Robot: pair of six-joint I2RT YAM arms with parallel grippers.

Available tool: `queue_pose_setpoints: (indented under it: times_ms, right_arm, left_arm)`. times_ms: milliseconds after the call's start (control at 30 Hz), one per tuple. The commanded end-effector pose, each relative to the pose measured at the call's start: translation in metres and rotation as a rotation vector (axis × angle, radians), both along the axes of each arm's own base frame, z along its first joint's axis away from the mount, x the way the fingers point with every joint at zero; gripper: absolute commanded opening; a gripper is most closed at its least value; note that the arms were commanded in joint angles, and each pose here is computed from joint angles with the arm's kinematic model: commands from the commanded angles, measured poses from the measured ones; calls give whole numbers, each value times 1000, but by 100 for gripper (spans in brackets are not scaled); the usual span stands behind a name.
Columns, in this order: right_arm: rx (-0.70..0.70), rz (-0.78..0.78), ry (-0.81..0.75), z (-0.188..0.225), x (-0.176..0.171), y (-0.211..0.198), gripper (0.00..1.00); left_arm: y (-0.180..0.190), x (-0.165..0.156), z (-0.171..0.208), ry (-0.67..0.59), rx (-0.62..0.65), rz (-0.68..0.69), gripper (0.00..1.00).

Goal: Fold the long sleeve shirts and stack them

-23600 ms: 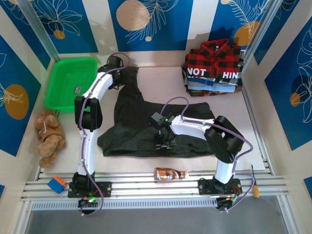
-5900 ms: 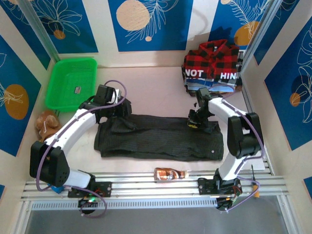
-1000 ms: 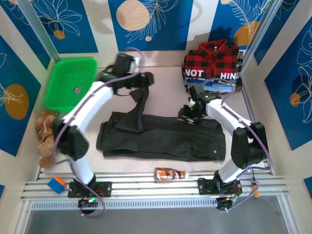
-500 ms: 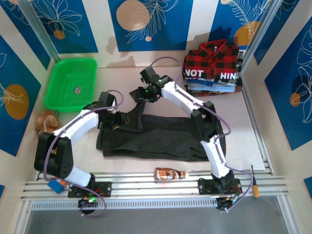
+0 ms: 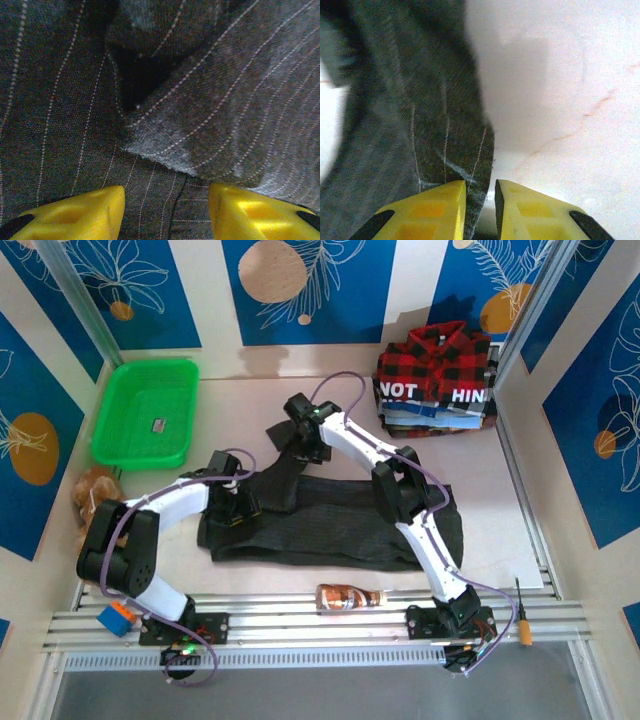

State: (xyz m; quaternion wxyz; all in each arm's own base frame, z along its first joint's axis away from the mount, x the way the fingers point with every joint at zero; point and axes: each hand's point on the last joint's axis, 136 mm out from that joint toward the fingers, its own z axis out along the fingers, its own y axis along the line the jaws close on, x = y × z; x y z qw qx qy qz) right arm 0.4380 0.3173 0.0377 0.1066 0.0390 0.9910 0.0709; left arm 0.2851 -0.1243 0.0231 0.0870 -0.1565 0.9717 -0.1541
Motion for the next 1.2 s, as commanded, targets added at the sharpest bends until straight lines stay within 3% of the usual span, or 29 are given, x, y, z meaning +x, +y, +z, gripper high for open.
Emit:
queue_pose_setpoints:
  times_ms: [0,267,400,500,600,733,900,1167]
  right_arm:
    - [-53,-75,39,-14,-5,-28,23]
    - [-2,-75,48,-7,-9,-41,23]
    - [98,-42,16,17,-14,-34,34]
    - [147,-9,-48,47,-18,-33,43]
    - [194,67,-117,79,-25,-30,48]
    - [246,195,-194,113,-42,-26,55]
    - [201,321,-393,158,-67,-31,78]
    - [251,442,-499,208,-122,-38,80]
  left_arm:
    - [23,-24,-29,106,99,49,51]
    - [18,-26,-7,54,32,67,52]
    - [5,-9,51,-107,-75,75,57]
    - [-4,11,99,-232,-141,74,68]
    - [-23,37,128,-260,-218,50,74]
    - [-36,74,127,-241,-244,67,75]
    - [-42,133,97,-188,-184,71,75]
    - [-43,207,53,-164,-153,165,73]
